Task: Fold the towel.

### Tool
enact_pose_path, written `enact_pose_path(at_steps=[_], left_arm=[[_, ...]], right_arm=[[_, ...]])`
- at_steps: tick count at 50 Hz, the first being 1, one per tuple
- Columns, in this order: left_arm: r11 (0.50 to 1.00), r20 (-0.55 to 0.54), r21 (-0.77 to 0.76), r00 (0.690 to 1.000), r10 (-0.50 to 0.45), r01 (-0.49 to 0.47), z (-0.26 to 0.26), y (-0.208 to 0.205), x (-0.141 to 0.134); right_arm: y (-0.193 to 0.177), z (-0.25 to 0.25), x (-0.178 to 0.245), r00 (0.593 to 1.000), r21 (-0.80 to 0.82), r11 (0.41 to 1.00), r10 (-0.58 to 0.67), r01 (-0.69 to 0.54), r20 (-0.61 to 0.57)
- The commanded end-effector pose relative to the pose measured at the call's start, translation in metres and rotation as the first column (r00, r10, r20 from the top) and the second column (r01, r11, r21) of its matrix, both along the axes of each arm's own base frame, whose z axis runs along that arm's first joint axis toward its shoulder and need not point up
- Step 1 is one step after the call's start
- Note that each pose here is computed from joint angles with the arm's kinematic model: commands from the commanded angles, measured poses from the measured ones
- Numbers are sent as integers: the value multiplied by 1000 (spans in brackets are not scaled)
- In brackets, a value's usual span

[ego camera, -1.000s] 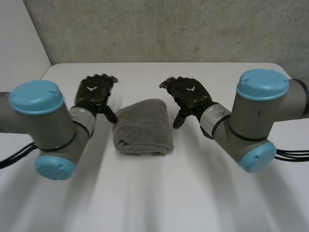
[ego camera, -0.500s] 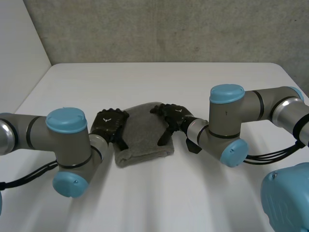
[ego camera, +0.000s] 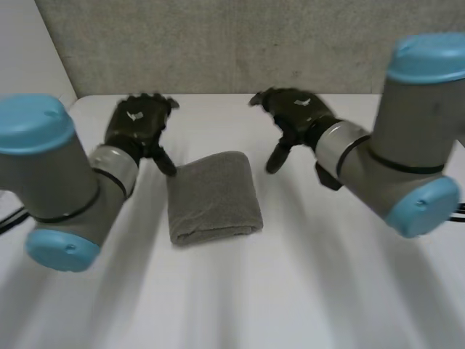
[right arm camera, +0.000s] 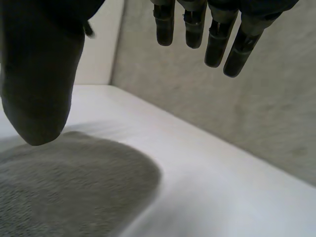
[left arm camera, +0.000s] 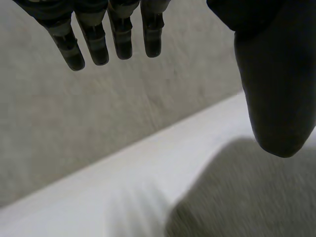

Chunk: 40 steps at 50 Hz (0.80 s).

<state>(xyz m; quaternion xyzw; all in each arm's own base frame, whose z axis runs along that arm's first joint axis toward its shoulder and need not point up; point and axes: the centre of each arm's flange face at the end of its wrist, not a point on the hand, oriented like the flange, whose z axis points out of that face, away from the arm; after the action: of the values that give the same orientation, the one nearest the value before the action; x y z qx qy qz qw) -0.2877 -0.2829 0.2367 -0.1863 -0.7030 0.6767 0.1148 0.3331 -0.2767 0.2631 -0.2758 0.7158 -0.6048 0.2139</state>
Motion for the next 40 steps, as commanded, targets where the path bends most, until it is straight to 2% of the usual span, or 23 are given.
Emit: enact_pose_path(at_steps=[1, 2, 4, 5, 6, 9, 16, 40], left_arm=[[996, -94, -56, 993, 69, -74, 64, 22, 16], [996, -94, -56, 993, 69, -75, 64, 22, 17], [995, -105, -56, 991, 78, -84, 73, 26, 20], [994, -114, -55, 990, 88, -95, 83, 31, 24], [993, -117, -50, 989, 96, -102, 89, 34, 28], [994, -123, -34, 987, 101, -105, 95, 40, 32], [994, -158, 2, 982, 104, -105, 93, 40, 31], [994, -120, 65, 989, 91, -84, 73, 39, 25]], right_arm=[[6, 21, -45, 957, -107, 961, -268, 256, -113], [6, 21, -45, 957, -107, 961, -268, 257, -113], [4, 27, -63, 922, -134, 928, -365, 348, -131], [4, 27, -63, 922, -135, 928, -365, 348, -131], [2, 32, -72, 905, -144, 910, -407, 389, -122], [2, 35, -81, 894, -146, 898, -433, 415, -119], [3, 30, -80, 900, -131, 906, -418, 402, -125], [11, 63, -87, 903, -194, 887, -429, 419, -6]])
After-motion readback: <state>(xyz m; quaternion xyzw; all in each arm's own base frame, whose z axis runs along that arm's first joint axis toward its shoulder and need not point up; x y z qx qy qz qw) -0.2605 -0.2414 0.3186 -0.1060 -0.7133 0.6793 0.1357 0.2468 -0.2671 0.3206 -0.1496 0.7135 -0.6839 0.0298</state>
